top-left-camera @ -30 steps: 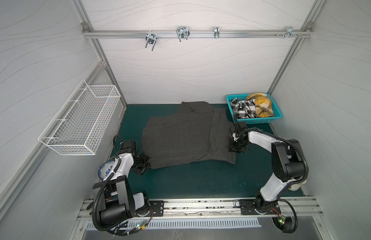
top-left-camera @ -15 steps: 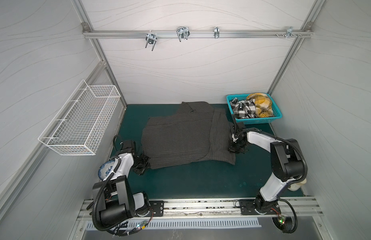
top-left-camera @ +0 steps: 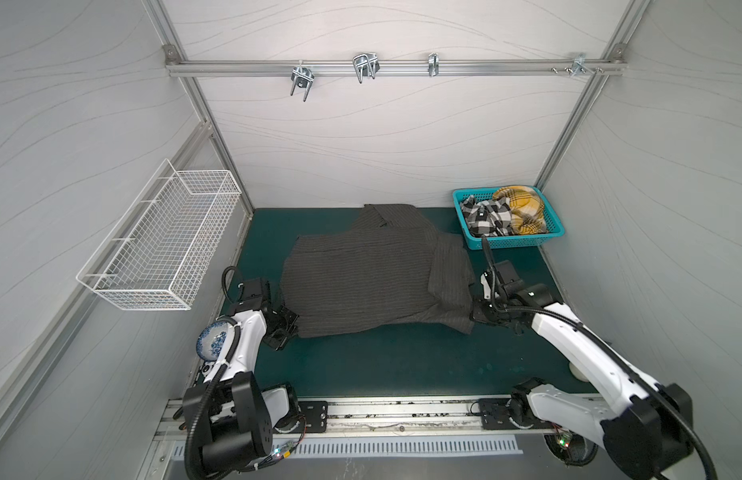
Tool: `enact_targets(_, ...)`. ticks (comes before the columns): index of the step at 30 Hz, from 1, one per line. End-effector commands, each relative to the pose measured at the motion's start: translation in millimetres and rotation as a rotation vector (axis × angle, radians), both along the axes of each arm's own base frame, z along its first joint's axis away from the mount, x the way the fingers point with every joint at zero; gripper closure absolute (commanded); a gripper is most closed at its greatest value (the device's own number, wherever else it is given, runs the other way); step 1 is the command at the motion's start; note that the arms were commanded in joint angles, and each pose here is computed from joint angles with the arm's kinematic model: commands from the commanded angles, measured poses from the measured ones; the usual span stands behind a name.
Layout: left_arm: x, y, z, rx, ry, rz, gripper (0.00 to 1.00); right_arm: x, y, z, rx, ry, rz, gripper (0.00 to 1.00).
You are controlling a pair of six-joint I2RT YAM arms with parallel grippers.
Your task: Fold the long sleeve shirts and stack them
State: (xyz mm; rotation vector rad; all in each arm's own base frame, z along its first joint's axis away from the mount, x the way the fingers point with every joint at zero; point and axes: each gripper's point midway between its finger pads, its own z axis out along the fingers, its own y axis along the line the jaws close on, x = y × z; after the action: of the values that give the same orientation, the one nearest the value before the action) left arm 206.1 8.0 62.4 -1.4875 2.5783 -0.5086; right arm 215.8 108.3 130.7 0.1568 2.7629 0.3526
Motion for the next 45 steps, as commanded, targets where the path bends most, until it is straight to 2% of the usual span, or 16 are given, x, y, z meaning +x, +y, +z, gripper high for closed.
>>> enact_targets(1, -3.1, -5.6, 14.0, -0.024, -0.014, 0.020, 1.00, 6.2, -2.7, 25.9, -0.013, -0.041, -0.016, 1.00)
enact_targets(6, 33.9, 3.3, 47.1, -0.020, -0.106, 0.055, 1.00, 74.9, 14.5, 68.7, -0.003, -0.131, 0.017, 1.00)
enact_targets(10, 71.0, 14.2, 52.9, -0.024, -0.110, 0.075, 1.00, 139.4, 22.1, 82.0, 0.012, -0.172, 0.003, 1.00)
enact_targets(15, 106.2, 26.4, 19.8, -0.031, -0.051, 0.094, 1.00, 205.6, 28.6, 58.6, 0.013, -0.153, 0.010, 1.00)
enact_targets(23, 137.6, 42.6, -18.1, -0.029, 0.018, 0.123, 1.00, 254.9, 44.8, -2.3, 0.030, -0.072, 0.049, 1.00)
enact_targets(24, 139.3, 45.5, -19.3, -0.018, 0.030, 0.126, 0.88, 258.4, 47.3, -9.7, 0.034, -0.056, 0.054, 1.00)
enact_targets(26, 144.0, 49.0, -17.9, -0.008, 0.034, 0.134, 0.55, 265.6, 50.8, -22.0, 0.034, -0.026, 0.064, 1.00)
enact_targets(28, 148.8, 50.1, -8.6, -0.003, 0.017, 0.138, 0.39, 270.6, 53.0, -25.9, 0.028, -0.003, 0.077, 0.75)
enact_targets(29, 149.8, 51.0, -0.6, 0.014, 0.004, 0.135, 0.23, 269.6, 53.0, -22.8, 0.018, 0.006, 0.086, 0.62)
enact_targets(30, 148.6, 50.8, 6.5, 0.033, -0.002, 0.129, 0.17, 267.9, 52.6, -17.3, 0.007, 0.004, 0.088, 0.48)
enact_targets(31, 147.3, 49.4, 16.0, 0.052, -0.019, 0.119, 0.16, 264.1, 51.8, -6.8, -0.011, -0.012, 0.089, 0.40)
enact_targets(33, 140.9, 37.6, 27.7, 0.078, -0.042, 0.089, 0.21, 249.6, 49.0, 7.9, -0.055, -0.035, 0.090, 0.31)
enact_targets(35, 132.0, 12.2, 28.8, 0.080, -0.050, 0.038, 0.31, 226.3, 42.8, 18.9, -0.111, -0.045, 0.082, 0.24)
enact_targets(38, 125.4, -25.3, 10.4, 0.033, -0.045, -0.014, 0.47, 191.0, 36.2, 9.7, -0.143, -0.013, 0.068, 0.22)
enact_targets(42, 128.0, -54.8, -20.2, -0.028, 0.001, -0.058, 0.64, 171.1, 35.7, -23.2, -0.070, 0.059, 0.069, 0.22)
enact_targets(45, 133.1, -67.7, -33.6, -0.061, 0.032, -0.084, 0.78, 166.6, 50.3, -45.8, 0.020, 0.115, 0.132, 0.22)
